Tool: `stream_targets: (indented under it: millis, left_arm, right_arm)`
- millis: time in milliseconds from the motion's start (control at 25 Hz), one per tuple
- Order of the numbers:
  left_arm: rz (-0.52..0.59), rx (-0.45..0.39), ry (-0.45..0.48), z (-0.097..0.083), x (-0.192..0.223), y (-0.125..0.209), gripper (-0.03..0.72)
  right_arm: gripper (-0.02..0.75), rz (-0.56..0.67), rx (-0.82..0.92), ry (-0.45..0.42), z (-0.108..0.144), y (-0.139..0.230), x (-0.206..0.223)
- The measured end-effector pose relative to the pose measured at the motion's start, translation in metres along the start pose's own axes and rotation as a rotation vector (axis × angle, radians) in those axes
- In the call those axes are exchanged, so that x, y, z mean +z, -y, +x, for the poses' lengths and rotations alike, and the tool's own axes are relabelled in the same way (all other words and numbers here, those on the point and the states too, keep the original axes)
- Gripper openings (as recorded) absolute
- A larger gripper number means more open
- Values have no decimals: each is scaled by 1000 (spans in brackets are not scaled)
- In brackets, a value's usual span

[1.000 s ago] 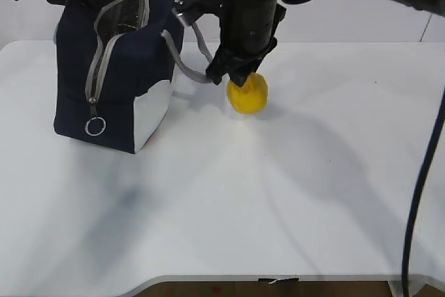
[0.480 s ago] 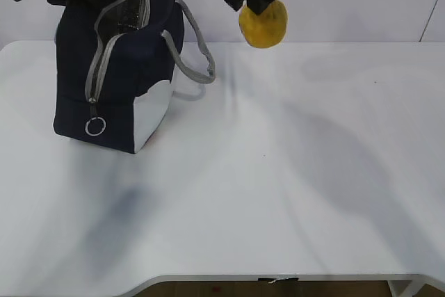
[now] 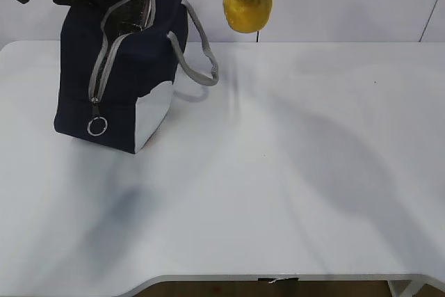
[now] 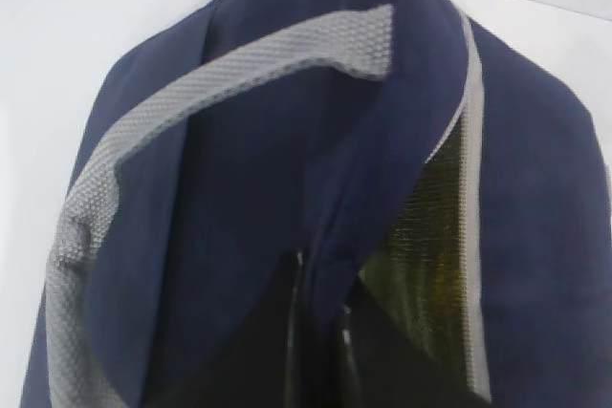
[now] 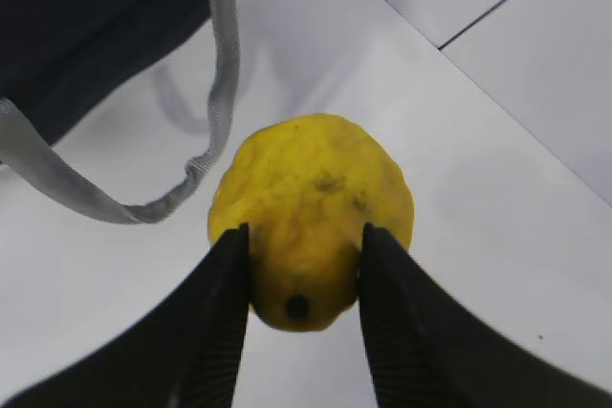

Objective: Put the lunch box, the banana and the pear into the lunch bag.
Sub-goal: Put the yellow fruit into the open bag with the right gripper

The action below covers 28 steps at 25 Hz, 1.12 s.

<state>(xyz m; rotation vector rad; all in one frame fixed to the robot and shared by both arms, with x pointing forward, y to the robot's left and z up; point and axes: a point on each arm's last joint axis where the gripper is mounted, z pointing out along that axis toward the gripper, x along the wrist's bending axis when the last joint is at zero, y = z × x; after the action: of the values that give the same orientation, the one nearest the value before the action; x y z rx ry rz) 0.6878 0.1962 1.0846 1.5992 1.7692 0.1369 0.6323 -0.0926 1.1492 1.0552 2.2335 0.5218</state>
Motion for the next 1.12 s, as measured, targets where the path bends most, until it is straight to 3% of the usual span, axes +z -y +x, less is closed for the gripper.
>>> stream_targets:
  millis: [320,600,1120]
  left_arm:
    - [13,-10,61,-6,0,1,2]
    - [14,-8,69,-6,0,1,2]
    - [15,-2,116,-11,0,2,2]
  right_arm:
    - [302,-170,100,-136,11,-16,-2]
    - [302,-324,172,-197,15,-30,-7]
    - [298,-373,291,-314,40,-36,50]
